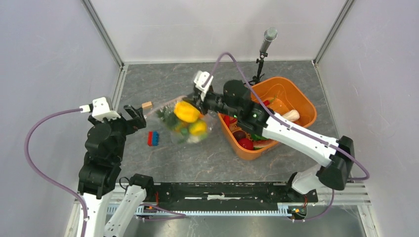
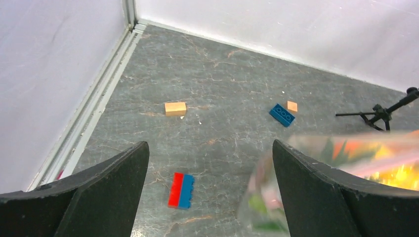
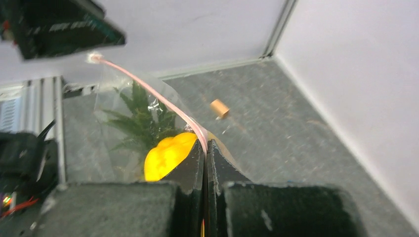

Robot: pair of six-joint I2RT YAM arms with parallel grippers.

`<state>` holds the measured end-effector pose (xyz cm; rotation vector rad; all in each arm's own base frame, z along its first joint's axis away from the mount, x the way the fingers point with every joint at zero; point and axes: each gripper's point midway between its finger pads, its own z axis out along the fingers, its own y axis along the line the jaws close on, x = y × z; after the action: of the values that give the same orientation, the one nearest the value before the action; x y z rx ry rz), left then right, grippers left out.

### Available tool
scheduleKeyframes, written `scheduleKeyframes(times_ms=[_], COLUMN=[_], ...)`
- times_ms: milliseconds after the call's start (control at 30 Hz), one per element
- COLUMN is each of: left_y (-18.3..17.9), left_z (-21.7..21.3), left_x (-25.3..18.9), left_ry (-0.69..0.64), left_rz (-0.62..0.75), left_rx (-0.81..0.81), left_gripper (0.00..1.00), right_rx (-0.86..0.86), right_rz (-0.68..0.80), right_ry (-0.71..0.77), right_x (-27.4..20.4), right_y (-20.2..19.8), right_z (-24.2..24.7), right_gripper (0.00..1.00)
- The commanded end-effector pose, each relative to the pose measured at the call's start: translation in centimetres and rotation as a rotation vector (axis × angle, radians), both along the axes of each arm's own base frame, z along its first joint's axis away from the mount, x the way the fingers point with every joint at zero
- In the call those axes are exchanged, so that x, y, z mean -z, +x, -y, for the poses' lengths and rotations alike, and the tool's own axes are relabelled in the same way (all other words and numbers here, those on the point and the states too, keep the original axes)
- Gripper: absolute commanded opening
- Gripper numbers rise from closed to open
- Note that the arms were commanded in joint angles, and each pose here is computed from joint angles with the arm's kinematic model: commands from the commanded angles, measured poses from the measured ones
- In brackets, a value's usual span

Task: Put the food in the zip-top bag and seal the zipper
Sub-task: Place the zipper food storage bag at the center of the board.

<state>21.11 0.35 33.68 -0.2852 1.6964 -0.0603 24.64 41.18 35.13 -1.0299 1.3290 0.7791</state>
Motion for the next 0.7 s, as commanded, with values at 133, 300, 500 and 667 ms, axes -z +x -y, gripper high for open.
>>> scheduleKeyframes(times_ms=[133,300,500,667], left_y=[-1.7,-2.0,-0.8,-0.3], left_z=[-1.2,0.0,2.1,3.0], left_x=[-3.4,-3.4,-2.5,-2.0], left_ry=[-0.018,-0.007,-0.038,-0.048], left_rz=[0.114,0.098,0.064,0.041], left_rx=[-0.049,0.03,0.126,0.166], left_gripper=[1.0,1.0,1.0,1.0], right_rx=[-0.082,-0.202,-0.332,-0.436], right_rz=[0.153,0.064,-0.068,-0.05], right_ry=[-0.05,-0.255,-0.241,-0.105], right_x=[-2.0,12.6,16.1,13.0], right_y=[0.2,-4.8,-10.4,-13.6], right_z=[-1.2,3.4,6.5,7.3], right_gripper=[0.0,0.07,0.31,0.64])
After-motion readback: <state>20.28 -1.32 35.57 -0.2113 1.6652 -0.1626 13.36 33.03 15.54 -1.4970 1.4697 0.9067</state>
